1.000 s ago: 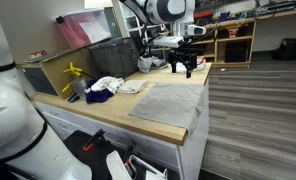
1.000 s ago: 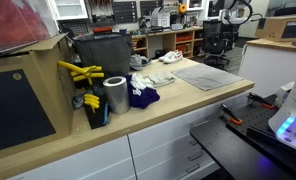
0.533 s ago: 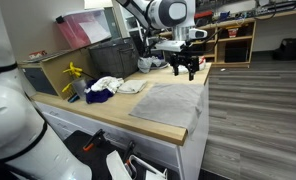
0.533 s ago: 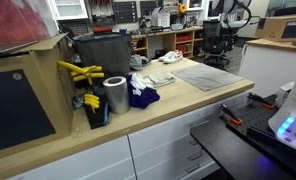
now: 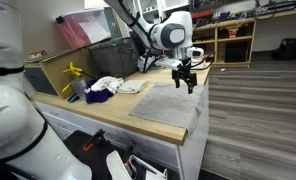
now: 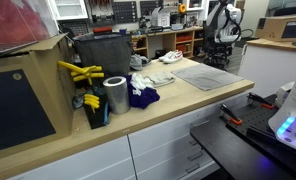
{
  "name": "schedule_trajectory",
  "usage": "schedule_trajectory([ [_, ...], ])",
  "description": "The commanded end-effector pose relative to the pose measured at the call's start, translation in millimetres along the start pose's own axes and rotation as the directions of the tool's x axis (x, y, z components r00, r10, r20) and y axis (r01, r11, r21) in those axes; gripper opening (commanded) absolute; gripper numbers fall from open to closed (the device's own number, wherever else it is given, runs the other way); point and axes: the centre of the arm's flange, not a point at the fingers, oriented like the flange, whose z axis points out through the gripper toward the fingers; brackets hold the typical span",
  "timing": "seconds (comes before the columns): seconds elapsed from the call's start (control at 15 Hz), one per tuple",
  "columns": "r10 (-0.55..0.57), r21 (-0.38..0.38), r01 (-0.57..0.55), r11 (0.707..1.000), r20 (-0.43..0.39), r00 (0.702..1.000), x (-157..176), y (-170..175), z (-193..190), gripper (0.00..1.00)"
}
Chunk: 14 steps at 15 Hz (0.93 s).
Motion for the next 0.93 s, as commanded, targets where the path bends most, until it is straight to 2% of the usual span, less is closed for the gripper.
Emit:
schedule_trajectory([
  [0.0, 0.054, -0.005, -0.054, 0.999, -0.084, 0.995, -4, -25, 12, 0.74],
  [0.13, 0.076, -0.003, -0.077, 0.997, -0.101, 0.992, -4, -34, 19, 0.69],
  [0.4, 0.097, -0.027, -0.100, 0.995, -0.106, 0.990, -8, -36, 37, 0.37],
  [0.73, 0.087, -0.056, -0.093, 0.994, -0.104, 0.991, -7, -30, 54, 0.02],
  [0.87, 0.074, -0.064, -0.081, 0.995, -0.102, 0.992, -10, -32, 61, 0.00],
])
